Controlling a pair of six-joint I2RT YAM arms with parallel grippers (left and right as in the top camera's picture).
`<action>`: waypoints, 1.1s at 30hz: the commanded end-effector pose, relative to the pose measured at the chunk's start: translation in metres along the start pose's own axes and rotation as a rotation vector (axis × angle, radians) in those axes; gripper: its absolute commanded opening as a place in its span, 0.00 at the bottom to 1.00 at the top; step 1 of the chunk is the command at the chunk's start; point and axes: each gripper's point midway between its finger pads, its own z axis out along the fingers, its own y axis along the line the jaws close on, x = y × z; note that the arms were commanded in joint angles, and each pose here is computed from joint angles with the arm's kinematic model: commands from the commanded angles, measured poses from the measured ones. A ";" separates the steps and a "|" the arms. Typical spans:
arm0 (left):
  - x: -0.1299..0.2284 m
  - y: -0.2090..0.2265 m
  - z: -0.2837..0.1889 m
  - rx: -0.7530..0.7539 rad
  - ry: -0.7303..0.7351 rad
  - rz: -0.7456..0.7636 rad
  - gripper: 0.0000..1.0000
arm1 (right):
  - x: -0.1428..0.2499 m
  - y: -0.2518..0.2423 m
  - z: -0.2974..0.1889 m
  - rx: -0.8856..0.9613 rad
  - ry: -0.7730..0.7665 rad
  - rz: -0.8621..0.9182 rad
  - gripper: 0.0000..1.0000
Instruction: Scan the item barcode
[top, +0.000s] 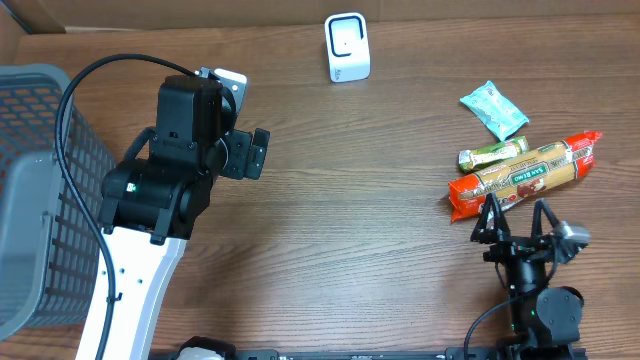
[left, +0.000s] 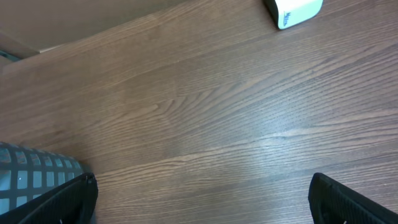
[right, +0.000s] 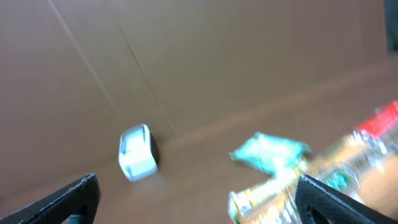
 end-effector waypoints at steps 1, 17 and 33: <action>-0.002 0.002 -0.001 -0.010 -0.005 0.015 0.99 | 0.005 -0.002 0.000 0.009 0.008 0.005 1.00; -0.002 0.002 -0.001 -0.010 -0.005 0.015 1.00 | 0.010 -0.005 0.001 0.018 0.031 0.001 1.00; -0.002 0.002 -0.001 -0.010 -0.005 0.015 1.00 | 0.012 -0.005 0.002 0.022 0.038 0.000 1.00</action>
